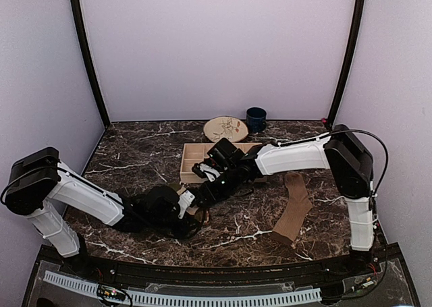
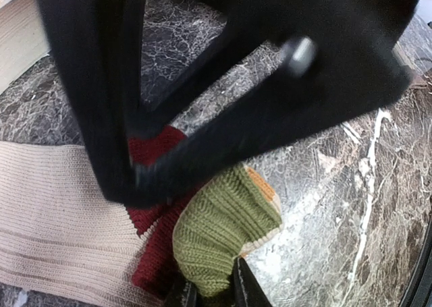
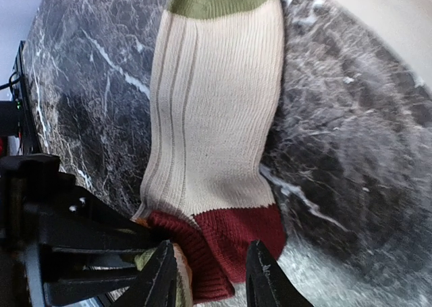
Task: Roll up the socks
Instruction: Roll the sock at the center of the board.
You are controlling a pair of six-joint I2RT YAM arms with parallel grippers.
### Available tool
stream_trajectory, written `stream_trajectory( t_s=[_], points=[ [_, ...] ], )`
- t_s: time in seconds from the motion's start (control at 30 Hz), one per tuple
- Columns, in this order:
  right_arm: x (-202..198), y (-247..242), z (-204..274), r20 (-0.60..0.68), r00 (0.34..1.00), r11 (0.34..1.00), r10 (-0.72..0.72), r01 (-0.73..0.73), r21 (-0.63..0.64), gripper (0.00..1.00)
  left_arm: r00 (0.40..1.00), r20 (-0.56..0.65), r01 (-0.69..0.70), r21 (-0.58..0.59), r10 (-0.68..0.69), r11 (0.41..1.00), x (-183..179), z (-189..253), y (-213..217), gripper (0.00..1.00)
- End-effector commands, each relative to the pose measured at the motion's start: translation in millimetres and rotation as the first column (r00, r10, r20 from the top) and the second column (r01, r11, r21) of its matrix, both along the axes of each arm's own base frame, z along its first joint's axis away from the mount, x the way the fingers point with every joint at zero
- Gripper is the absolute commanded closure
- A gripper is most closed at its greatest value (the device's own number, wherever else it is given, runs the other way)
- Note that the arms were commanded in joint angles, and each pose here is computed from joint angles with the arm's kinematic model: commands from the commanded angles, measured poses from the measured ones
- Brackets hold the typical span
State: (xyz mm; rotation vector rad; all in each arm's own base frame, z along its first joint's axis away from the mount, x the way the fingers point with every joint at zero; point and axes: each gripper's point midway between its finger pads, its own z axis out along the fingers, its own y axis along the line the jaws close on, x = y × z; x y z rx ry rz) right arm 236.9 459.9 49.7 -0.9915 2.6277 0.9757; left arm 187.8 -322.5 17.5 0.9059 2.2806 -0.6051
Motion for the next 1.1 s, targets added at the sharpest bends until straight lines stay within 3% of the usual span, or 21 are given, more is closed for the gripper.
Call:
stream_trajectory(
  t_s=[0.0,0.33,0.53,0.7,0.83,0.9,0.93,0.97,1.03,1.07],
  points=[
    [16,-6,29,0.154,0.987,0.999,-0.038,0.033,0.038,0.65,0.967,-0.249,0.111,0.199,-0.060,0.974,-53,-56,42,0.83],
    [23,-63,40,0.367,0.919,0.987,-0.143,0.160,-0.015,0.65,0.946,-0.306,0.172,0.194,-0.107,0.966,-64,-49,39,0.87],
    [7,-104,58,0.493,0.850,0.977,-0.187,0.213,0.004,0.64,0.946,-0.300,0.175,0.166,-0.119,0.970,-66,-37,39,0.95],
    [-4,-122,100,0.696,0.684,0.963,-0.218,0.268,0.039,0.64,0.946,-0.301,0.177,0.162,-0.122,0.971,-67,-34,42,1.00],
    [-19,-127,134,0.856,0.467,0.958,-0.221,0.270,0.100,0.64,0.941,-0.312,0.186,0.157,-0.130,0.970,-69,-33,41,1.00],
    [-26,-128,143,0.870,0.428,0.958,-0.245,0.248,0.148,0.66,0.938,-0.318,0.192,0.156,-0.134,0.969,-69,-32,40,1.00],
    [-28,-126,146,0.858,0.439,0.955,-0.268,0.236,0.178,0.65,0.938,-0.320,0.194,0.160,-0.135,0.968,-69,-32,40,1.00],
    [-31,-125,149,0.836,0.455,0.948,-0.305,0.233,0.219,0.58,0.937,-0.323,0.195,0.161,-0.135,0.967,-69,-32,40,1.00],
    [-38,-117,156,0.800,0.505,0.946,-0.323,0.185,0.265,0.13,0.933,-0.330,0.202,0.158,-0.142,0.967,-70,-31,38,1.00],
    [-45,-109,157,0.787,0.539,0.953,-0.301,0.145,0.266,0.01,0.931,-0.335,0.205,0.153,-0.144,0.967,-71,-30,37,1.00]
  ],
)
